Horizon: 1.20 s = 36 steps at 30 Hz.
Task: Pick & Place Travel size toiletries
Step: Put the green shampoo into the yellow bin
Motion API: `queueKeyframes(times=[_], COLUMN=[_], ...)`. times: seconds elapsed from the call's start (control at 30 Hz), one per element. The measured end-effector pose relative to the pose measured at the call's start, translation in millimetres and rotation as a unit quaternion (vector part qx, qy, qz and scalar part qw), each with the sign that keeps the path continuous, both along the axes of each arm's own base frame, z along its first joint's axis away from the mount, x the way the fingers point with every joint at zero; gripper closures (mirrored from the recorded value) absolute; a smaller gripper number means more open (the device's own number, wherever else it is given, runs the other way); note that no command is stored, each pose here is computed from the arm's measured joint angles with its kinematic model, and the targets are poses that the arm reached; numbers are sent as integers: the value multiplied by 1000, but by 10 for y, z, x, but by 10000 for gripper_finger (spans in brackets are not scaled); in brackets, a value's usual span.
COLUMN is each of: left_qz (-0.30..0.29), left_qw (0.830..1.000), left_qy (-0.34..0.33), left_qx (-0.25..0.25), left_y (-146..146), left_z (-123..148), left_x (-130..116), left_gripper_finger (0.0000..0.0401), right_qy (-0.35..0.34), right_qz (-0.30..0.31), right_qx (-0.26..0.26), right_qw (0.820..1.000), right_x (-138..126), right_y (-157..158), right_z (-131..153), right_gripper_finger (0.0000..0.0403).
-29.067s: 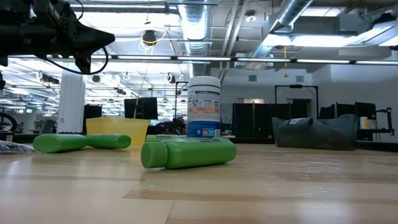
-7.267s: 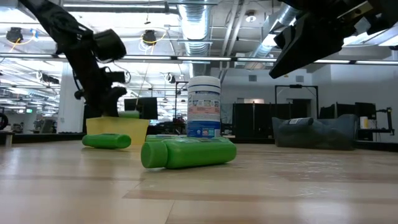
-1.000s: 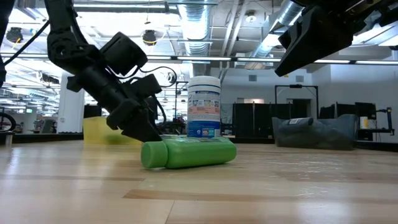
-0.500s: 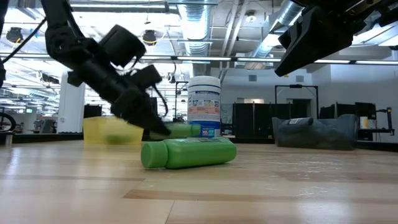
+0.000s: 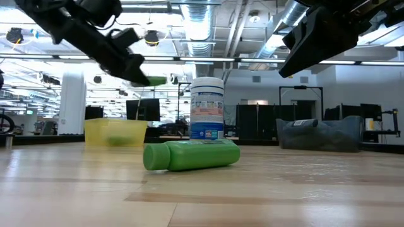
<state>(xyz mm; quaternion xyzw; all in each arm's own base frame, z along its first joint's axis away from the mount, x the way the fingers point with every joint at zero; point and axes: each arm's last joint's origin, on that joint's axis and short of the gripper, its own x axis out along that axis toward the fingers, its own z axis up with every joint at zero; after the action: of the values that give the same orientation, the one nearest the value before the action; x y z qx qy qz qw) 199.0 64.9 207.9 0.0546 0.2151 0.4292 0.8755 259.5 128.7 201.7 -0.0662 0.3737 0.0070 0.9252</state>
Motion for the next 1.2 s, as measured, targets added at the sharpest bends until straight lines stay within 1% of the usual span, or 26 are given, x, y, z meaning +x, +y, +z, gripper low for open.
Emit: queueKeyframes(times=[0.13,0.3,0.6,0.77,0.9,1.03,1.2], left_qz=[73,144,158,149,148,147,141], left_qw=[997,987,980,978,976,976,978], left_qy=[-7,-6,18,37,54,52,42], left_qx=[-35,-74,-118,-143,-152,-149,-146], left_y=[130,248,370,403,420,440,441], left_z=[-58,-294,-514,-614,-695,-724,-696], left_x=[-226,-427,-537,-509,-477,-444,-438], left_gripper_finger=[228,236,231,233,227,203,148], right_qy=[0,2,2,1,1,0,0], right_qz=[0,0,0,0,0,0,-4], right_qx=[0,-1,-1,-1,-1,0,4], right_qw=[1000,1000,1000,1000,1000,1000,1000], right_x=[0,-2,-2,-1,-1,0,0], right_y=[0,-1,-1,-1,0,0,0], right_z=[0,-3,-3,-3,-2,-1,-1], right_gripper_finger=[402,402,402,402,402,402,402])
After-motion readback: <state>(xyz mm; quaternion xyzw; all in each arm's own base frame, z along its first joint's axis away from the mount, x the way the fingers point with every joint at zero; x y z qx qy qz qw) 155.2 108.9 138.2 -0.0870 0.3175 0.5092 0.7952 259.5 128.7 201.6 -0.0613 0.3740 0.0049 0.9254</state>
